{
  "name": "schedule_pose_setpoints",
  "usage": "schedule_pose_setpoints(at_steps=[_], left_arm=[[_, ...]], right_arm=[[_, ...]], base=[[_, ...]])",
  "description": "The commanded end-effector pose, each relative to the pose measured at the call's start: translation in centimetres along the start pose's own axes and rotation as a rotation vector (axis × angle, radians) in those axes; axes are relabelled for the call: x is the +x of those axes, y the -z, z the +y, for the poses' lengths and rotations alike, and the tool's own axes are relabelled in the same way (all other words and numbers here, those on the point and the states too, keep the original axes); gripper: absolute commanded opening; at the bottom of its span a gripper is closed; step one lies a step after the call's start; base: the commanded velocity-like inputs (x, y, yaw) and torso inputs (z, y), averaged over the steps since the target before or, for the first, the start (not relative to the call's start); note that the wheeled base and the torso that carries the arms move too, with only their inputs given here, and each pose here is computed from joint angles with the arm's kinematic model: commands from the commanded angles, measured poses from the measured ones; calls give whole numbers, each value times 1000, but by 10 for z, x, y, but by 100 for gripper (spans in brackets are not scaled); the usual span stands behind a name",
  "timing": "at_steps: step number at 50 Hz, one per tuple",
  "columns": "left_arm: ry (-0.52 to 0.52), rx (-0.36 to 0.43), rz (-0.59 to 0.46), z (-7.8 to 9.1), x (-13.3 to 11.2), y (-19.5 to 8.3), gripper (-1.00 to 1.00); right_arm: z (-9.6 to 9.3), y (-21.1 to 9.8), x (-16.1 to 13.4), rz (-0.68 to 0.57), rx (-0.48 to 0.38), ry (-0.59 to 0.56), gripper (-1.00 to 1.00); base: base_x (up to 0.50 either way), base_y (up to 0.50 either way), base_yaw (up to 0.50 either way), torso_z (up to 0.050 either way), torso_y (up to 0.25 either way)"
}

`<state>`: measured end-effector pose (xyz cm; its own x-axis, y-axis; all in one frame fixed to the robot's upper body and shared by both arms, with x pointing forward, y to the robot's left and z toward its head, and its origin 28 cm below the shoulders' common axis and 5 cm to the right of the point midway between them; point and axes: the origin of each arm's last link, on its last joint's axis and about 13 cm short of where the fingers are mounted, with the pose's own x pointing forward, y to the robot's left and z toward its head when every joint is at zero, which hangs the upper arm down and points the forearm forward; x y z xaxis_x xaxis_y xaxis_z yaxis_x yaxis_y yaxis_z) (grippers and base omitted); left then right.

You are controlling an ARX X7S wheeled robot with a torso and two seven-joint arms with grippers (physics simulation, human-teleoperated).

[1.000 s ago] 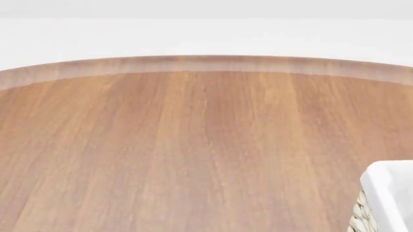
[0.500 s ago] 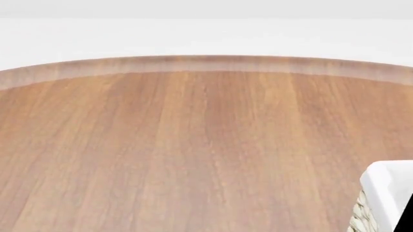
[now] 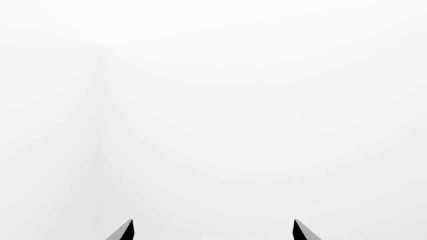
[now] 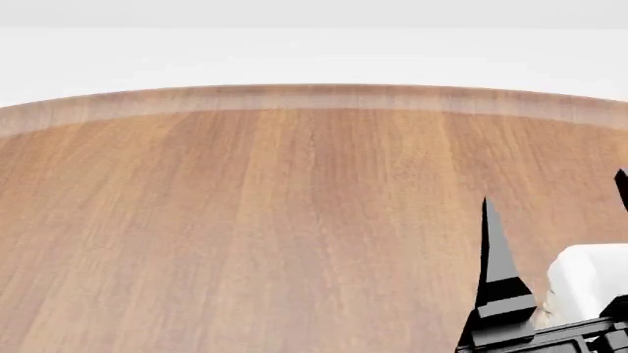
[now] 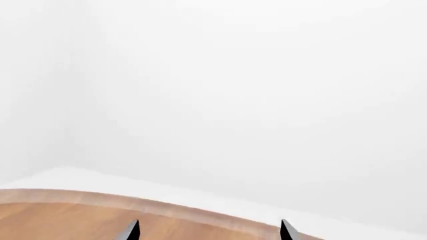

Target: Pick the milk and place it in the basket.

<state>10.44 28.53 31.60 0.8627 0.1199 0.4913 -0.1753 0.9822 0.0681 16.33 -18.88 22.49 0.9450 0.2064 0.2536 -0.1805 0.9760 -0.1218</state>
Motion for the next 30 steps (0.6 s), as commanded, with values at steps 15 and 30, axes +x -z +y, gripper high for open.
schedule_pose_setpoints(at_steps=[15, 30], left_arm=[[-1, -20, -14, 0, 1, -2, 100], [-1, -14, -13, 0, 1, 0, 100]], right_arm=[[20, 28, 30, 215, -76, -434, 100], [25, 66, 30, 350, -88, -656, 100]], base=[[0, 0, 0, 0, 0], [0, 0, 0, 0, 0]])
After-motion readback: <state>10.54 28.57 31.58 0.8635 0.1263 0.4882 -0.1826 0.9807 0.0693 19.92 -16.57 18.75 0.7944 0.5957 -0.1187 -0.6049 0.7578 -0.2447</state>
